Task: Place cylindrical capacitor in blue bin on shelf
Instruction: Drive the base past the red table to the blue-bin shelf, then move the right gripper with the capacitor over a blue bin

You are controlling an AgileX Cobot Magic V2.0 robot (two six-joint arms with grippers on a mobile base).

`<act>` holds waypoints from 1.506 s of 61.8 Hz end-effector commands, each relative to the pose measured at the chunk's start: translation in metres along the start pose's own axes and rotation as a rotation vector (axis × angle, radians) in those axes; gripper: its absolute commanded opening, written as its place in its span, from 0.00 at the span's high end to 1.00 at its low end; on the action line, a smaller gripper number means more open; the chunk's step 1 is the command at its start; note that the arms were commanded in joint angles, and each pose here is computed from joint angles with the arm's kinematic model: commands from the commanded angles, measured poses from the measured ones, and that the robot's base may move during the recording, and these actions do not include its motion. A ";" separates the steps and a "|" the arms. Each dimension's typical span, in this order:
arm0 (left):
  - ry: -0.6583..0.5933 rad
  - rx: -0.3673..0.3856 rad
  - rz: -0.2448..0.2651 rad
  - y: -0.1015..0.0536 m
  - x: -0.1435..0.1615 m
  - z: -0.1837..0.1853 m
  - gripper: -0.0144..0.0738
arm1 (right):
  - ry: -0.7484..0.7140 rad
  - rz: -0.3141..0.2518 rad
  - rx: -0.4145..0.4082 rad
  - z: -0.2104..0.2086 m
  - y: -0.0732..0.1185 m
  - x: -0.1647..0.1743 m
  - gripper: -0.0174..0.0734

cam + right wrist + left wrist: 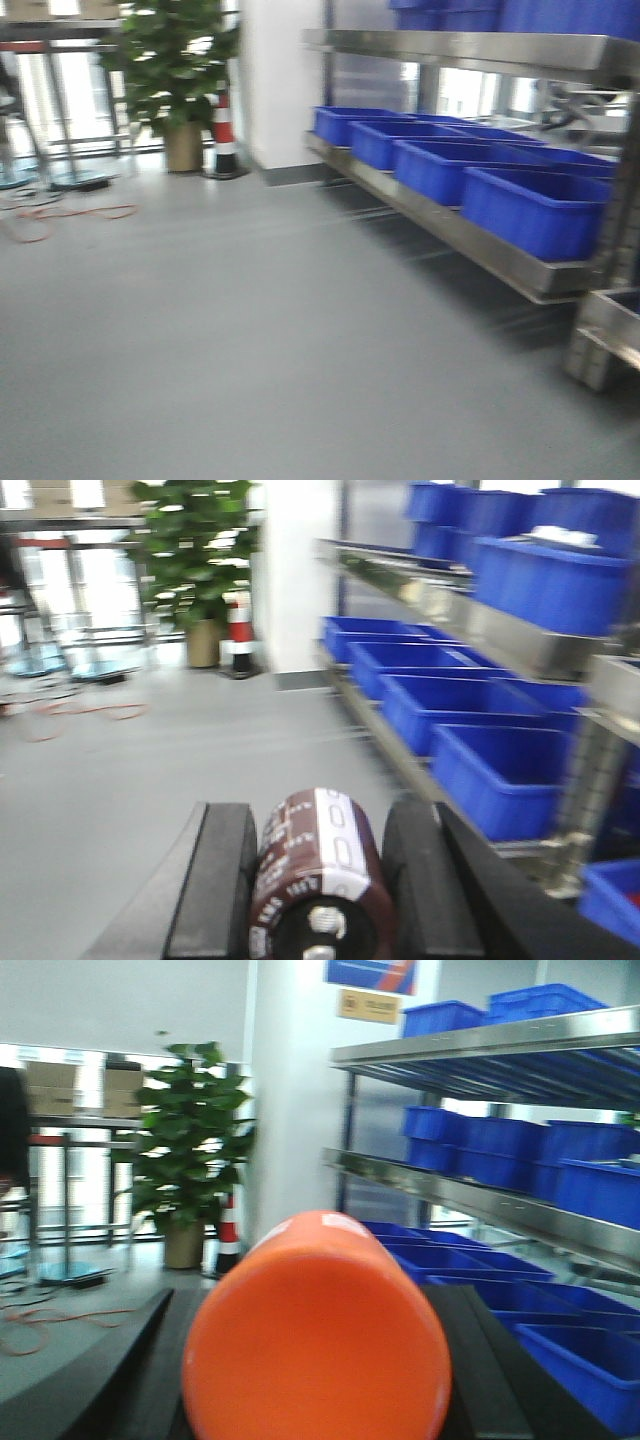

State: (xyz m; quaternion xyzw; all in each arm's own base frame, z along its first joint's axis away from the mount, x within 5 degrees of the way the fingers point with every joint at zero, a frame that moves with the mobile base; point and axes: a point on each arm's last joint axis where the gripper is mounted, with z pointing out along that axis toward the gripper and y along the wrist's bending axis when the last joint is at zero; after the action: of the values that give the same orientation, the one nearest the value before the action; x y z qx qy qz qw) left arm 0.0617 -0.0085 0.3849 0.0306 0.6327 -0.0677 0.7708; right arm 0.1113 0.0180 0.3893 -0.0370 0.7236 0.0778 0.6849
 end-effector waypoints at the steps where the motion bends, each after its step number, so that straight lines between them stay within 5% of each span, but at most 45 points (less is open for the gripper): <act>1: -0.022 0.003 -0.014 0.000 -0.002 -0.001 0.96 | -0.033 -0.013 0.004 -0.002 0.000 -0.002 0.99; 93: -0.022 0.003 -0.014 0.000 -0.002 -0.001 0.96 | -0.033 -0.013 0.004 -0.002 0.000 -0.002 0.99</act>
State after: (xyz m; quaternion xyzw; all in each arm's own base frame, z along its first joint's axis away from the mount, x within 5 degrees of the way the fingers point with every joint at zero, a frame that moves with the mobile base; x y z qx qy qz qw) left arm 0.0617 -0.0085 0.3849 0.0306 0.6327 -0.0677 0.7708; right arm 0.1113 0.0179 0.3892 -0.0375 0.7236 0.0770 0.6849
